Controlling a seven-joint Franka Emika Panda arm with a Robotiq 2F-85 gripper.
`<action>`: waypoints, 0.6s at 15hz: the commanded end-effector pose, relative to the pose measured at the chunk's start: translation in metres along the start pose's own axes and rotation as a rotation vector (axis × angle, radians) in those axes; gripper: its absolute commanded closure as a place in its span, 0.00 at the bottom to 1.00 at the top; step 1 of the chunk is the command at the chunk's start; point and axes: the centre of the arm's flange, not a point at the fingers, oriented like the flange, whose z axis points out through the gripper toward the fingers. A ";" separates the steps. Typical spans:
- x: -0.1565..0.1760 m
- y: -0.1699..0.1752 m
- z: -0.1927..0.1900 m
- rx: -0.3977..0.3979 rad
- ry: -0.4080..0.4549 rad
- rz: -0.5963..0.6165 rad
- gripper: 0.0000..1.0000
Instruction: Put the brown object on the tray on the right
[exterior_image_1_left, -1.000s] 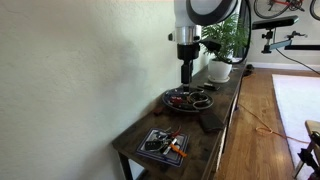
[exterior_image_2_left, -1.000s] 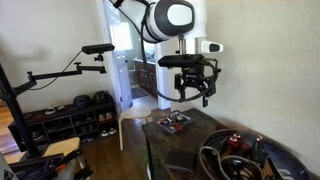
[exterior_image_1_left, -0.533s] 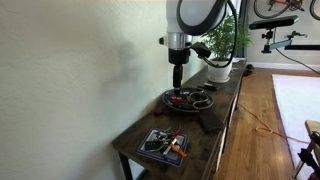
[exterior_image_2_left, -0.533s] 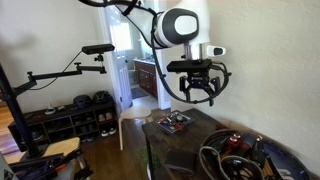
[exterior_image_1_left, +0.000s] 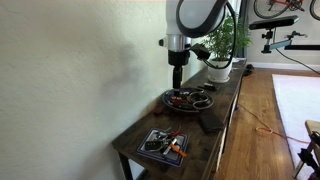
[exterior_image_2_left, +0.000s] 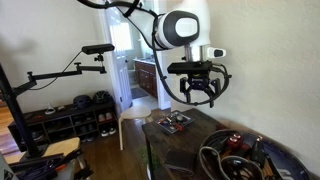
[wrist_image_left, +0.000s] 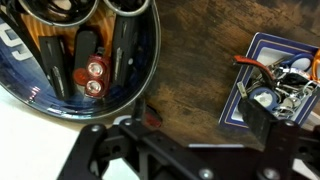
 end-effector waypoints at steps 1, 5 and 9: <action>0.015 0.010 0.014 -0.020 0.029 -0.030 0.00; 0.031 0.019 0.034 -0.028 0.024 -0.079 0.00; 0.046 0.023 0.056 -0.028 0.017 -0.188 0.00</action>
